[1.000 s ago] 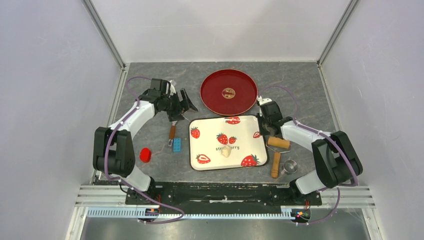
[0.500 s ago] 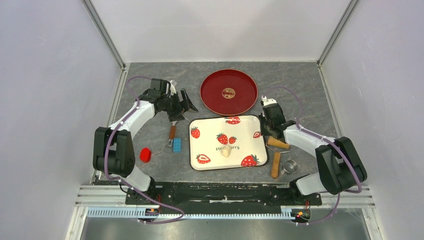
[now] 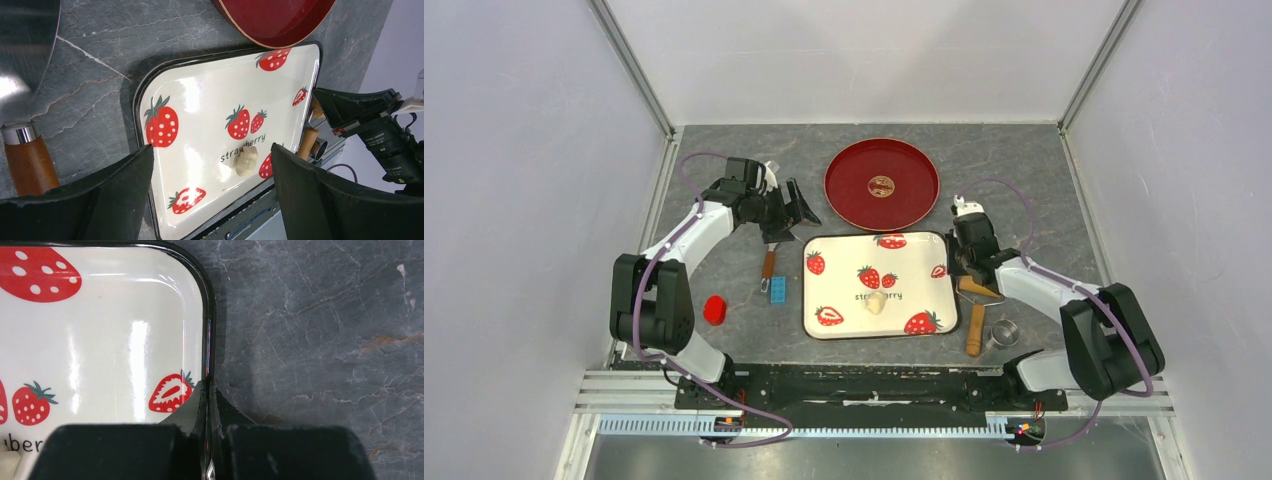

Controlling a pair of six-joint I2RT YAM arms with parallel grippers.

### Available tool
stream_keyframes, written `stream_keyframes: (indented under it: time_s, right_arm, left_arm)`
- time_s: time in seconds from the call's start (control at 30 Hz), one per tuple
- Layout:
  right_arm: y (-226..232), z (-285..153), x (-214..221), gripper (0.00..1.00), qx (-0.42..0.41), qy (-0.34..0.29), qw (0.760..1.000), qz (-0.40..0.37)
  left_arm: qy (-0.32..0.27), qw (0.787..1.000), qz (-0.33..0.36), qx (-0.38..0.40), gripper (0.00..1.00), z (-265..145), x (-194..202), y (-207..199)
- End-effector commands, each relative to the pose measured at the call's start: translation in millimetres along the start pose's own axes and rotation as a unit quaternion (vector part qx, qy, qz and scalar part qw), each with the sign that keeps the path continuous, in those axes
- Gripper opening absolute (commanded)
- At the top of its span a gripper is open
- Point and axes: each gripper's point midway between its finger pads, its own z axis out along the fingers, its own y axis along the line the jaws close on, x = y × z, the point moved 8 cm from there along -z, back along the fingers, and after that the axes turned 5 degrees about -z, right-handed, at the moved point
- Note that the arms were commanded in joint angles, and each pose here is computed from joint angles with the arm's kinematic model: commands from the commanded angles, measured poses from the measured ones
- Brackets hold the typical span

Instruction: Roll out the dumpling wrappers from the dough

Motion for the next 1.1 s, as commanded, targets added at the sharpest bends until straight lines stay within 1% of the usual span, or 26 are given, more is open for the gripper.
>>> stream_keyframes:
  time_s: [0.0, 0.13, 0.23, 0.37, 0.47, 0.6, 0.67, 0.73, 0.87, 0.97, 1.07]
  right_arm:
    - [-14, -13, 61, 0.01, 0.033, 0.136, 0.99, -0.015]
    - [-15, -18, 58, 0.02, 0.035, 0.134, 0.99, -0.015]
    - [-14, -21, 39, 0.08, 0.038, 0.111, 0.993, -0.014]
    - [-8, -31, -6, 0.27, 0.032, 0.077, 0.996, -0.008]
    - [-5, -43, -31, 0.41, 0.027, 0.054, 0.998, -0.001]
    - [-7, -60, -37, 0.59, 0.033, 0.051, 0.998, 0.008]
    - [-10, -69, -32, 0.65, 0.041, 0.062, 0.997, 0.013]
    - [-14, -78, -23, 0.68, 0.051, 0.078, 0.995, 0.018]
    - [-20, -97, 2, 0.68, 0.07, 0.13, 0.988, 0.033]
    - [-16, -109, 14, 0.67, 0.043, 0.148, 0.986, 0.057]
    - [-9, -114, 28, 0.62, 0.009, 0.175, 0.981, 0.078]
  left_arm:
    - [-0.001, 0.999, 0.033, 0.022, 0.89, -5, -4, -8]
    - [-0.001, 0.999, 0.036, 0.026, 0.89, -6, -5, -9]
    - [-0.001, 0.999, 0.038, 0.028, 0.89, -6, -4, -10]
    - [0.003, 0.999, 0.04, 0.031, 0.89, -6, -4, -9]
    - [0.007, 0.998, 0.04, 0.038, 0.89, -5, -3, -10]
    - [0.011, 0.998, 0.039, 0.05, 0.89, -5, -2, -13]
    - [0.013, 0.998, 0.04, 0.056, 0.89, -4, -2, -15]
    - [0.013, 0.997, 0.041, 0.057, 0.89, -3, -3, -17]
    - [0.008, 0.997, 0.053, 0.061, 0.87, 1, -8, -32]
    - [0.005, 0.995, 0.069, 0.068, 0.87, 5, -12, -47]
    - [0.006, 0.994, 0.08, 0.077, 0.87, 10, -17, -60]
